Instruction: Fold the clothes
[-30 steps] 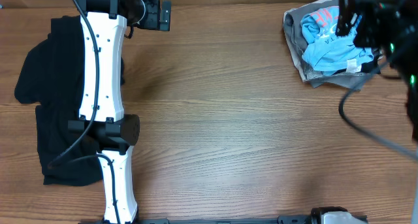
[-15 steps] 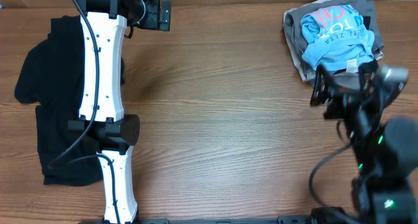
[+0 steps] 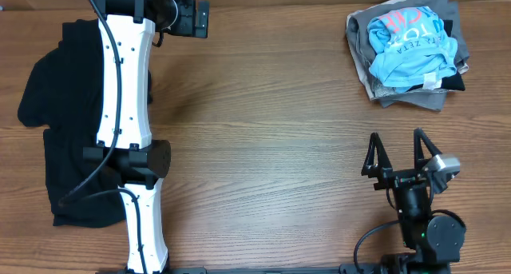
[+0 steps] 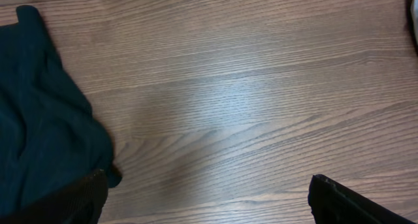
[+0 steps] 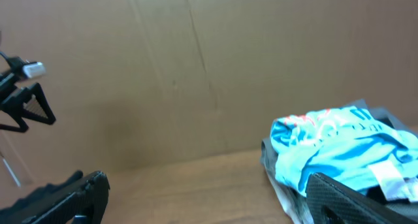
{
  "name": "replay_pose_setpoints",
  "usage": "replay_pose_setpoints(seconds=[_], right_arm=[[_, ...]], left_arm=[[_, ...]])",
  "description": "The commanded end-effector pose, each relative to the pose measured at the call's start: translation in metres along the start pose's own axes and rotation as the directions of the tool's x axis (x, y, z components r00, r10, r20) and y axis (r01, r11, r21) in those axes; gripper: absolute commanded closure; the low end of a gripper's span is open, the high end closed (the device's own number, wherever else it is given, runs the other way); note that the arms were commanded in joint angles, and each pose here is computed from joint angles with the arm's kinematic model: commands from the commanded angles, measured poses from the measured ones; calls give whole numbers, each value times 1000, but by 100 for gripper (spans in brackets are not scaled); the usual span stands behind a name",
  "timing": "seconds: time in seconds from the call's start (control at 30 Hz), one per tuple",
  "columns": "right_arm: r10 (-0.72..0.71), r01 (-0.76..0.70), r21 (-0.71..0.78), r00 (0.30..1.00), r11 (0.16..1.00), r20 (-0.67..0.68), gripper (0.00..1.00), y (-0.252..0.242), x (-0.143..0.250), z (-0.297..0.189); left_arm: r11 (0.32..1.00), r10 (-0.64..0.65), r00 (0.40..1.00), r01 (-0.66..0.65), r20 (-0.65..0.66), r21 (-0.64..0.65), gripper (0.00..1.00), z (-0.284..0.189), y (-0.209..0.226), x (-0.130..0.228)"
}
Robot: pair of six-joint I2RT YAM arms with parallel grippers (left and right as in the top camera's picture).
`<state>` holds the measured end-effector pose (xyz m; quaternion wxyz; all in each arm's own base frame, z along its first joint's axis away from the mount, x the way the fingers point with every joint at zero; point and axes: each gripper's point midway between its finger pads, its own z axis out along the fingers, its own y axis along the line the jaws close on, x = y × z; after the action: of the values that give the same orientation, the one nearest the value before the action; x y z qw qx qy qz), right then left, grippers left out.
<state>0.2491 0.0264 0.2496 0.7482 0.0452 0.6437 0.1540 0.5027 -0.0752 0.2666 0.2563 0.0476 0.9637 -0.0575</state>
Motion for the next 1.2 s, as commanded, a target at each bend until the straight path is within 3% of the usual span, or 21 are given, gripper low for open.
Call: replay_pose_setpoints(seconds=[0.0,0.3,0.6,1.17], right_arm=[[16,-16,-17,999,1000,47,0,0,5,-5],[17,-18,21,999,1000,31,0,-11,23,-13],[38,-20,109,986,994,-165,0,-29,73,-18],[39,-21,109,985,994,-166,0,-29,73,-18]], left_arm=[[1000,21,1000,-21,1,3,0,-1,-1,0],[1000,21,1000,-21,2,3,0,-1,-1,0],[1000,21,1000,-21,2,3,0,-1,-1,0],[1000,21,1000,-21,2,3,0,-1,-1,0]])
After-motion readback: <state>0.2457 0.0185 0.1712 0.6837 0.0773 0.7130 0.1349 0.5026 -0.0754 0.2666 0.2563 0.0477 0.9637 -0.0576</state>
